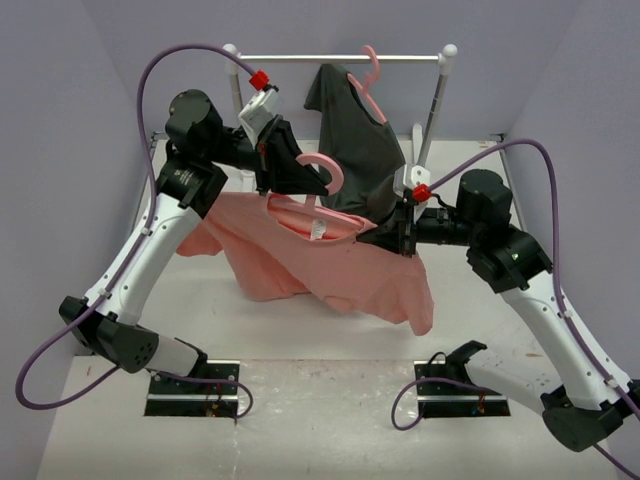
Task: Place the t-shirt on the hanger
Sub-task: Place the T-shirt on the hanger, then place the hanger at the clothesline.
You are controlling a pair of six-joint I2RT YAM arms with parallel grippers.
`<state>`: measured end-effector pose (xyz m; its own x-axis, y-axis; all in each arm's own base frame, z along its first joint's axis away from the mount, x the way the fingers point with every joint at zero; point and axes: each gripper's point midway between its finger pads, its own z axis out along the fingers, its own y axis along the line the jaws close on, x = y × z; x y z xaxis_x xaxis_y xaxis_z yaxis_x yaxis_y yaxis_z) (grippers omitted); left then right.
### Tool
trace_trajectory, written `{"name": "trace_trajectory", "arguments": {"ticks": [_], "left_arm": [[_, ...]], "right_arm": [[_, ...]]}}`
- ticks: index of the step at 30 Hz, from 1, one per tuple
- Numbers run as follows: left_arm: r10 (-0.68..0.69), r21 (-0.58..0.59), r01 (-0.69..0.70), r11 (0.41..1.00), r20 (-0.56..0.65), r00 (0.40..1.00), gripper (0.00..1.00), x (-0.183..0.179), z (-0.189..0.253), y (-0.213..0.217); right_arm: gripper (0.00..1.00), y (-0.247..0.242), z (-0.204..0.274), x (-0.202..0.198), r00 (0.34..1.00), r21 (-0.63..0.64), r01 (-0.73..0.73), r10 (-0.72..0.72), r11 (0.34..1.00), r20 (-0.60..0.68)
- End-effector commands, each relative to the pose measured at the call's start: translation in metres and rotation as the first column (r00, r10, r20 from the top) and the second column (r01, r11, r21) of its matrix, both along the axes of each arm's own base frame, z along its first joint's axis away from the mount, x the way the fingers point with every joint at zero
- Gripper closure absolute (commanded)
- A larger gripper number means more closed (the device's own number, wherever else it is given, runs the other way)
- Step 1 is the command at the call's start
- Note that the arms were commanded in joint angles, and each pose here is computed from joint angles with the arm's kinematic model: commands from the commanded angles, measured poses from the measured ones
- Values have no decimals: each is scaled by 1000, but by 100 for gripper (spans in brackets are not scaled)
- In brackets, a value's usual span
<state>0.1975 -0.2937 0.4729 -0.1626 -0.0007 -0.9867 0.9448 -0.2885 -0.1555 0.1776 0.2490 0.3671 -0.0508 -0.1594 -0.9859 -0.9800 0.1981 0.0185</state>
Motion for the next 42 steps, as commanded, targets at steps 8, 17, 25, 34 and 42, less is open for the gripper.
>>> {"name": "trace_trajectory", "arguments": {"ticks": [8,17,25,34,42], "left_arm": [[227,-125,-213,969,108,968,39,22,50,9],[883,-148,-880,451,-68,464,0,131,65,73],[941,-102,-948,-302,-191,-279,0,128,49,221],[962,-26,-966,-258,-96,-254,0,80,-45,236],[967,-7,-967,-253,15,-253,0,66,-100,243]], "right_arm": [[100,-8,35,-8,995,113,90,-94,989,34],[100,-17,25,30,952,124,306,-304,944,-30],[100,-16,34,96,795,152,602,-571,784,-207],[100,1,27,200,396,-20,910,-885,413,-245],[100,32,49,262,338,53,941,-920,334,-201]]}}
